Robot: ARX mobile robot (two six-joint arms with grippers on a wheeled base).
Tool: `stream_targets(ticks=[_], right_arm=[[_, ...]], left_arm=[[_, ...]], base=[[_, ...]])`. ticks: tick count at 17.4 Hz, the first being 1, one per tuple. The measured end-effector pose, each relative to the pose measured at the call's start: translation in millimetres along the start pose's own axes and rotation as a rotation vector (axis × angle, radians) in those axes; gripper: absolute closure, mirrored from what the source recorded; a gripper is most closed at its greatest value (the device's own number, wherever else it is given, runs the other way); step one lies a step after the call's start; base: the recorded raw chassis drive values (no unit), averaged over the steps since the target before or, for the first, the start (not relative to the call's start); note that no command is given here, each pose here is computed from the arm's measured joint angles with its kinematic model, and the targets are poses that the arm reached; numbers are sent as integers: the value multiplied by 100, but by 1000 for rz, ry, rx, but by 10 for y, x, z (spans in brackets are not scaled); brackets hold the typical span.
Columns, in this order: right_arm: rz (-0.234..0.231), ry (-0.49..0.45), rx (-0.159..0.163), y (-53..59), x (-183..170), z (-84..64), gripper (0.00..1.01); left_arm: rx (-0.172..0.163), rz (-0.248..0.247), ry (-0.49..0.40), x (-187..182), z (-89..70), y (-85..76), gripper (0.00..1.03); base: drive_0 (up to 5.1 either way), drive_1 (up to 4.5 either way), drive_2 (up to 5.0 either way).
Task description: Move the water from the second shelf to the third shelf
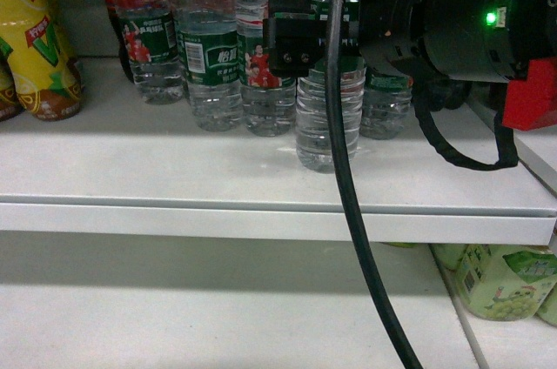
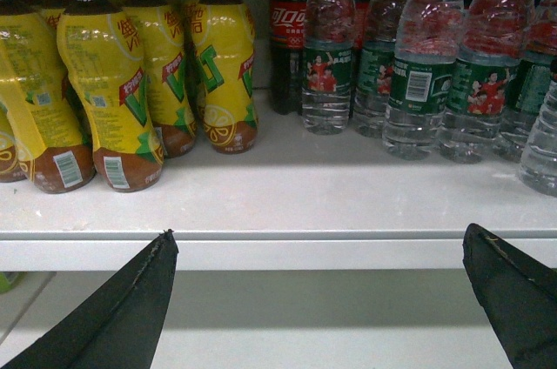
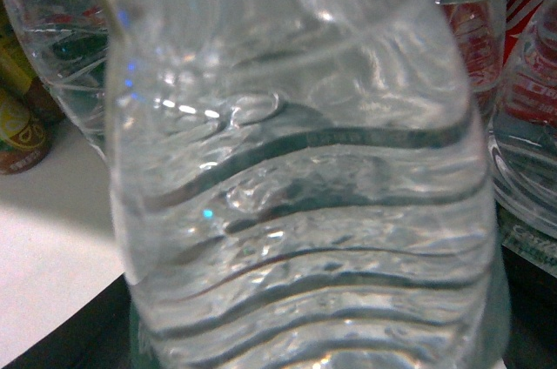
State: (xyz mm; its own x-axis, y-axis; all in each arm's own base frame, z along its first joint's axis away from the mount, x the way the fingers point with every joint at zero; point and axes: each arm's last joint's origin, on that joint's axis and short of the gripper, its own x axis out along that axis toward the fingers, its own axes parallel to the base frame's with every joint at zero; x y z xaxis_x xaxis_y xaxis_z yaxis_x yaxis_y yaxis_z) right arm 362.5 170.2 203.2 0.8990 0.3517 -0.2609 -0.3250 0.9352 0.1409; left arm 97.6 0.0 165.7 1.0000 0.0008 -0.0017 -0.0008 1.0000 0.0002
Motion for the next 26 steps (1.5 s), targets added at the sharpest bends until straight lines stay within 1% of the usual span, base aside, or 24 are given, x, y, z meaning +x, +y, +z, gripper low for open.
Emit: stream_targets(ticks=[2, 4, 7, 8, 10, 11, 12, 13, 14, 15, 19, 20, 21, 23, 24, 26], right_arm=[[-8, -2, 3, 4, 36, 20, 3], [-19, 1, 20, 4, 75, 25, 3], [-46, -3, 24, 1, 100, 17, 3], [-64, -2, 24, -6, 108, 4, 12], [-59, -2, 23, 4, 109, 1, 32], [-56, -3, 20, 28, 107, -1, 42], [-54, -3, 16, 44, 106, -4, 50], [-55, -3, 16, 46, 104, -2, 55], [-54, -5, 18, 51, 89, 5, 57], [-45, -8, 19, 82, 48, -2, 57], [-17, 2, 11, 171, -179, -61, 58], [-16, 6, 8, 185, -243, -81, 58], [-28, 8, 5, 179, -314, -100, 58], [-33, 12, 0, 162, -480, -136, 58], [-36, 14, 0, 140, -556, -148, 58], [-50, 17, 4, 57, -689, -162, 58]], left_arm=[[0, 0, 0, 0, 0, 0, 5], [0, 0, 0, 0, 0, 0, 5], [0, 0, 0, 0, 0, 0, 5], [0, 0, 0, 0, 0, 0, 5], [0, 0, 0, 0, 0, 0, 5], [0, 0, 0, 0, 0, 0, 5], [0, 0, 0, 0, 0, 0, 5], [0, 0, 0, 0, 0, 0, 5], [0, 0, 0, 0, 0, 0, 5], [0, 0, 0, 0, 0, 0, 5], [0, 0, 0, 0, 0, 0, 5], [0, 0, 0, 0, 0, 0, 5], [0, 0, 0, 0, 0, 0, 5], [0, 0, 0, 0, 0, 0, 5], [0, 0, 0, 0, 0, 0, 5], [0, 0, 0, 0, 0, 0, 5]], base=[[0, 0, 0], [0, 0, 0], [0, 0, 0], [0, 0, 0], [0, 0, 0], [0, 0, 0], [0, 0, 0], [0, 0, 0], [0, 0, 0], [0, 0, 0], [0, 0, 0], [0, 0, 0], [0, 0, 0], [0, 0, 0], [0, 0, 0], [0, 0, 0]])
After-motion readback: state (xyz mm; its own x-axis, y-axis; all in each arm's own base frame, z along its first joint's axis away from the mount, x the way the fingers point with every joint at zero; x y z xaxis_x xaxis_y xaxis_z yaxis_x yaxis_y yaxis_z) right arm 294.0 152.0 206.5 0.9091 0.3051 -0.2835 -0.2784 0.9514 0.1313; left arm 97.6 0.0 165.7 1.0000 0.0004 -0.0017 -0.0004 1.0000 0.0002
